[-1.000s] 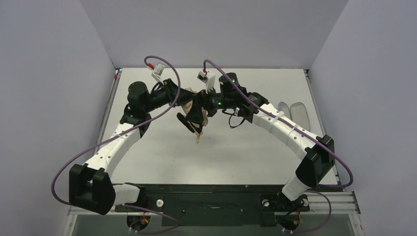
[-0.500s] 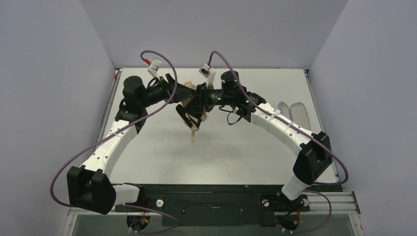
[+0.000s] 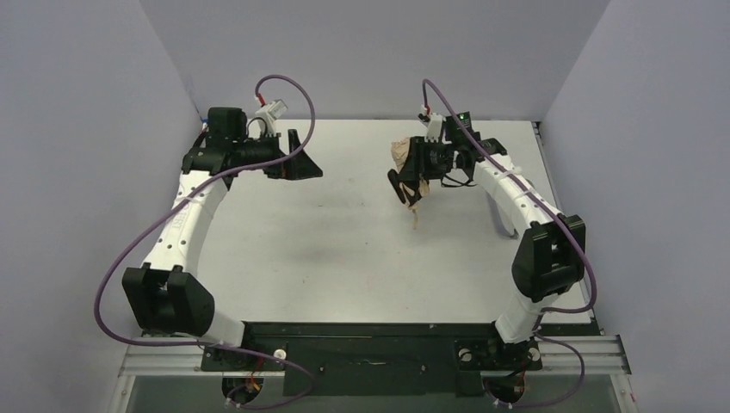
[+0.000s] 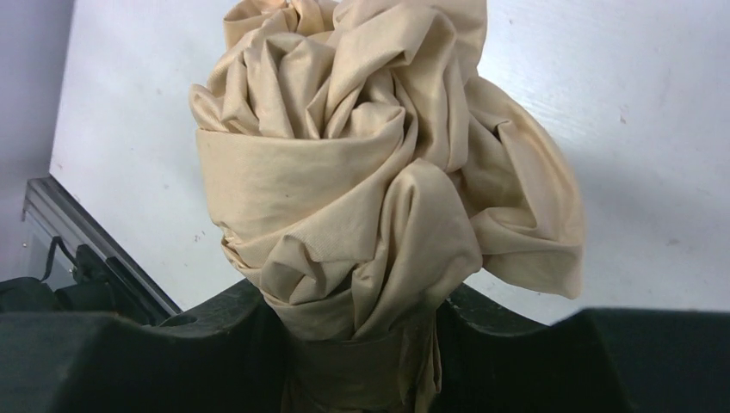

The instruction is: Open the umbrella

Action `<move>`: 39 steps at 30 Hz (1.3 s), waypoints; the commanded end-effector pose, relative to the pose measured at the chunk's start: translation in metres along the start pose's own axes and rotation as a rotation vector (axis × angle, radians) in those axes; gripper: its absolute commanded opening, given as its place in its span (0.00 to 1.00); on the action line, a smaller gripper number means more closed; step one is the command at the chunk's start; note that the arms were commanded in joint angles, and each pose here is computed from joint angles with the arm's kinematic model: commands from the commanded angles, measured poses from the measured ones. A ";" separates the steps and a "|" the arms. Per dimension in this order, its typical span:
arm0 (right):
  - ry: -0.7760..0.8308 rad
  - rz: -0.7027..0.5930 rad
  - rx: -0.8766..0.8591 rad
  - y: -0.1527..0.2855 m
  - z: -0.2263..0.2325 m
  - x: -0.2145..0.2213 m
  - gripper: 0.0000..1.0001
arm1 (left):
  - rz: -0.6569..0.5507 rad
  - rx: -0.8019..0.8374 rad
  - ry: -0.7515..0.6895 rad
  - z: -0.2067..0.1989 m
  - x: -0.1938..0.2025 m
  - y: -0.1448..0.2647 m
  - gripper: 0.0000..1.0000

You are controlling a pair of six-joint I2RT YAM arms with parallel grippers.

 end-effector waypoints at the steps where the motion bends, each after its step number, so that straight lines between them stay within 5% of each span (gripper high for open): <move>1: 0.066 -0.058 -0.009 0.008 0.017 -0.025 0.00 | -0.062 -0.110 0.040 0.014 -0.005 0.042 0.97; 6: -0.055 -0.160 -0.144 0.021 0.066 -0.052 0.00 | -0.351 -0.206 -0.174 -0.012 -0.025 0.088 0.97; 11: -0.092 -0.295 -0.354 0.041 0.128 -0.074 0.00 | -0.462 -0.123 -0.186 -0.043 0.002 0.082 0.97; 19: -0.072 -0.383 -0.537 0.064 0.200 -0.067 0.00 | -0.428 0.087 -0.147 -0.080 0.025 0.032 0.97; 24: -0.044 -0.394 -0.636 0.076 0.226 -0.070 0.00 | -0.390 0.168 -0.271 -0.103 0.033 0.009 0.98; 39: -0.010 -0.290 -0.764 0.091 0.251 -0.043 0.00 | -0.422 -0.009 -0.463 -0.069 0.044 0.006 0.77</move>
Point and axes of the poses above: each gripper's point midway between its finger pads, its own y axis back along the fingers, its own z axis along the line the jaws close on, x = y × z, the point moved 3 cm from there along y, back along the fingers, and after that the axes turned 10 degrees about -y, right-handed, at the moved point
